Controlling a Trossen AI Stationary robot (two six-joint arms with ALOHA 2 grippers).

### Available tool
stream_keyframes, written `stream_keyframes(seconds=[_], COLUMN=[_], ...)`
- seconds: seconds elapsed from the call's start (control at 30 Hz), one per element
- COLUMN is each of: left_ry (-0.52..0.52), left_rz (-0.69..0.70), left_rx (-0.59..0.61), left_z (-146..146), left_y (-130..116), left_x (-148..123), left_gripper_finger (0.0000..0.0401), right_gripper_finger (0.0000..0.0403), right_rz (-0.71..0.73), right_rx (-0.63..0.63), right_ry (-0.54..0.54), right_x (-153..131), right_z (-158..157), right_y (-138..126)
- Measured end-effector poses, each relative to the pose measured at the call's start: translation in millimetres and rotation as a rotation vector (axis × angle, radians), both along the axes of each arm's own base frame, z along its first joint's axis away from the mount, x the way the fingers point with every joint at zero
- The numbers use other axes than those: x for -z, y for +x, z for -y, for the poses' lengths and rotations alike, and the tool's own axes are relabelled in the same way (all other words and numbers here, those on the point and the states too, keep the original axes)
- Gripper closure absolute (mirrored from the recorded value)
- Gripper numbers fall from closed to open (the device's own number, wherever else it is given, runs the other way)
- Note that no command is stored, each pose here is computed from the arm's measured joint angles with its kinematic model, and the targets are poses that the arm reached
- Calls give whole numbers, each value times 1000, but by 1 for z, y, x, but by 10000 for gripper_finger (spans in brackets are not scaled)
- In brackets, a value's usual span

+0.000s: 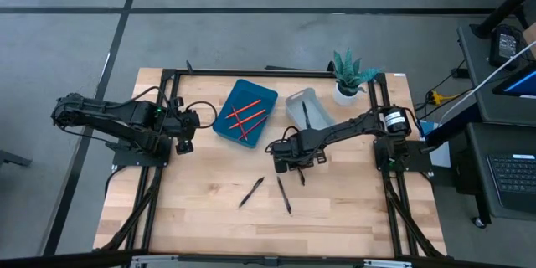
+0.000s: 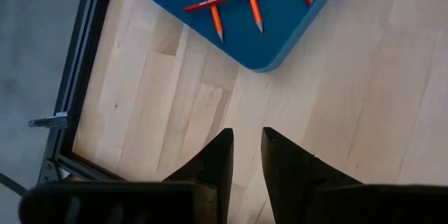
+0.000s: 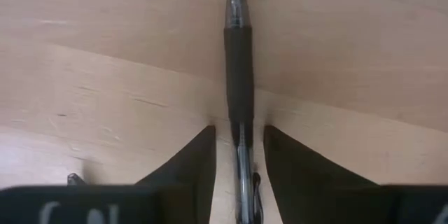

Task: Sort pens & pencils
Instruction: Put the black pen into the gray bin

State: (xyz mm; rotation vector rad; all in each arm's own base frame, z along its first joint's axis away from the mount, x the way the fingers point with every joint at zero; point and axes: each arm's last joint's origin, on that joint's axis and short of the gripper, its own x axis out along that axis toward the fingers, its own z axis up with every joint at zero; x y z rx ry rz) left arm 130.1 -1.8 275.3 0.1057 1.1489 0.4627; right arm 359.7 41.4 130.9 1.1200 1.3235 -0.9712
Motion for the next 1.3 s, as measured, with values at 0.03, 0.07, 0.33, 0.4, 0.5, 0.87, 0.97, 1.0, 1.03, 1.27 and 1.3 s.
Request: stream_keyframes(seconds=[0.03,0.07,0.33,0.4,0.5,0.87,0.97,1.0,1.03,1.27,1.3], left_ry=[0,0,0,0,-1,-2,-2,-2,-2,-2,-2], left_rz=[1,2,4,4,4,15,17,18,18,18,18], left_rx=[0,0,0,0,-1,-1,-1,-1,-1,-1,0], left_z=[0,0,0,0,0,0,0,0,0,0,0], left_y=[0,0,0,0,0,1,1,1,1,1,2], left_x=[0,0,0,0,0,0,-1,-1,-1,-1,-1], left_gripper_finger=[332,332,332,332,332,332,332,332,332,332,332], right_gripper_finger=[287,294,365,374,374,375,375,375,375,375,375], right_rz=[-1,-1,-6,-6,-8,-34,-46,-50,-52,-111,-119], right_rx=[0,1,0,-1,-2,-65,-76,-79,-84,-117,-119], right_ry=[1,1,4,4,5,58,61,57,54,45,42], right_x=[0,0,1,1,2,-20,-29,-32,-35,-68,-74], right_z=[0,0,0,0,-1,-18,-22,-23,-25,-37,-38], right_y=[0,0,0,0,-1,8,10,10,11,10,10])
